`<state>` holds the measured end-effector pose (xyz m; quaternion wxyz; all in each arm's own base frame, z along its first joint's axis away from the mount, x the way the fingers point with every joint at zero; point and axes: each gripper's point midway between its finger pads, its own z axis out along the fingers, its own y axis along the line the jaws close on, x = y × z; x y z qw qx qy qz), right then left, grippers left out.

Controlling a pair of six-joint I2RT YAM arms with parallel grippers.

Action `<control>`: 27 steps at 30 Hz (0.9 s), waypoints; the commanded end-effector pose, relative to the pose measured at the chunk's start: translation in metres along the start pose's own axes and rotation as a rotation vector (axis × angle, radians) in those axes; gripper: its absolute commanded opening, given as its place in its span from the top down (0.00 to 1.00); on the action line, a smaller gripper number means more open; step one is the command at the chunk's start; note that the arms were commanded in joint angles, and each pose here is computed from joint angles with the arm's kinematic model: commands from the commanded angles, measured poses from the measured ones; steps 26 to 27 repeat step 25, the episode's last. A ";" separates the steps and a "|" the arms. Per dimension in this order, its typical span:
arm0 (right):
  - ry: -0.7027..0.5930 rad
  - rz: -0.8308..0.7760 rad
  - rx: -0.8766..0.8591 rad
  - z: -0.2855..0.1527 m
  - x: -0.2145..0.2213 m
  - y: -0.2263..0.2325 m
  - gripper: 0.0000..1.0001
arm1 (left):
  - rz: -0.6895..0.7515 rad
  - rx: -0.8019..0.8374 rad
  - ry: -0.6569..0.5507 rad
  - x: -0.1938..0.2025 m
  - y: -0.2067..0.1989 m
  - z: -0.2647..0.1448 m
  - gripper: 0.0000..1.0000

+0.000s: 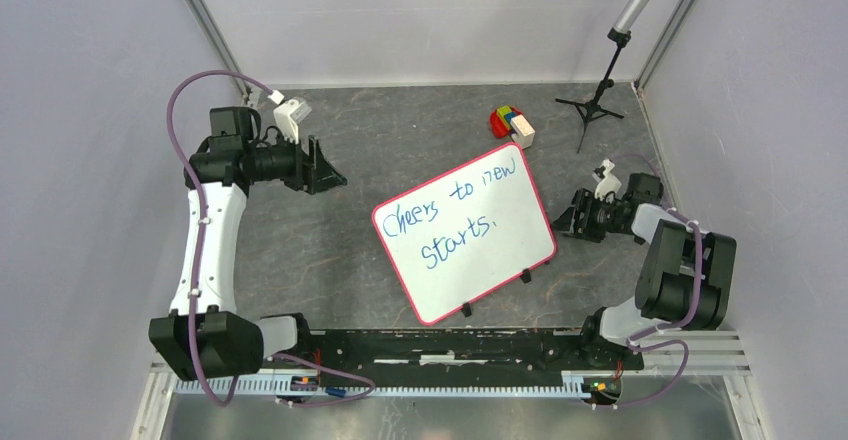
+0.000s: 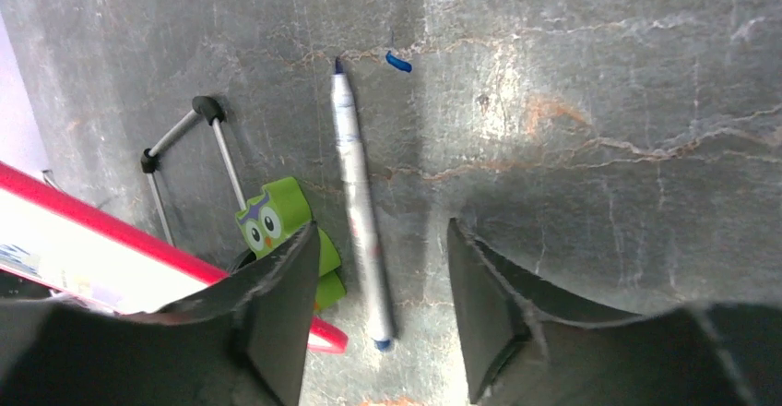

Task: Write a sentence on the whiteboard
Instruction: Reset both arms

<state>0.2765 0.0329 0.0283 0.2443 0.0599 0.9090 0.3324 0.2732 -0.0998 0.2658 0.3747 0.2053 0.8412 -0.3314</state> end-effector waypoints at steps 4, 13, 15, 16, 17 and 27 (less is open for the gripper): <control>-0.046 -0.104 0.111 -0.030 -0.020 -0.002 0.22 | -0.059 -0.093 0.002 -0.010 0.037 -0.003 0.14; -0.193 -0.408 0.124 -0.084 -0.113 0.034 0.02 | -0.089 -0.305 0.087 -0.042 0.109 -0.018 0.00; -0.234 -0.479 0.141 -0.096 -0.136 0.043 0.02 | -0.108 -0.345 0.094 -0.053 0.126 -0.022 0.00; -0.258 -0.519 0.160 -0.104 -0.149 0.046 0.02 | -0.118 -0.372 0.099 -0.058 0.137 -0.023 0.00; -0.280 -0.557 0.179 -0.111 -0.162 0.049 0.02 | -0.124 -0.398 0.084 -0.066 0.146 -0.028 0.00; -0.337 -0.656 0.243 -0.135 -0.205 0.045 0.02 | -0.194 -0.534 0.020 -0.071 0.202 -0.044 0.00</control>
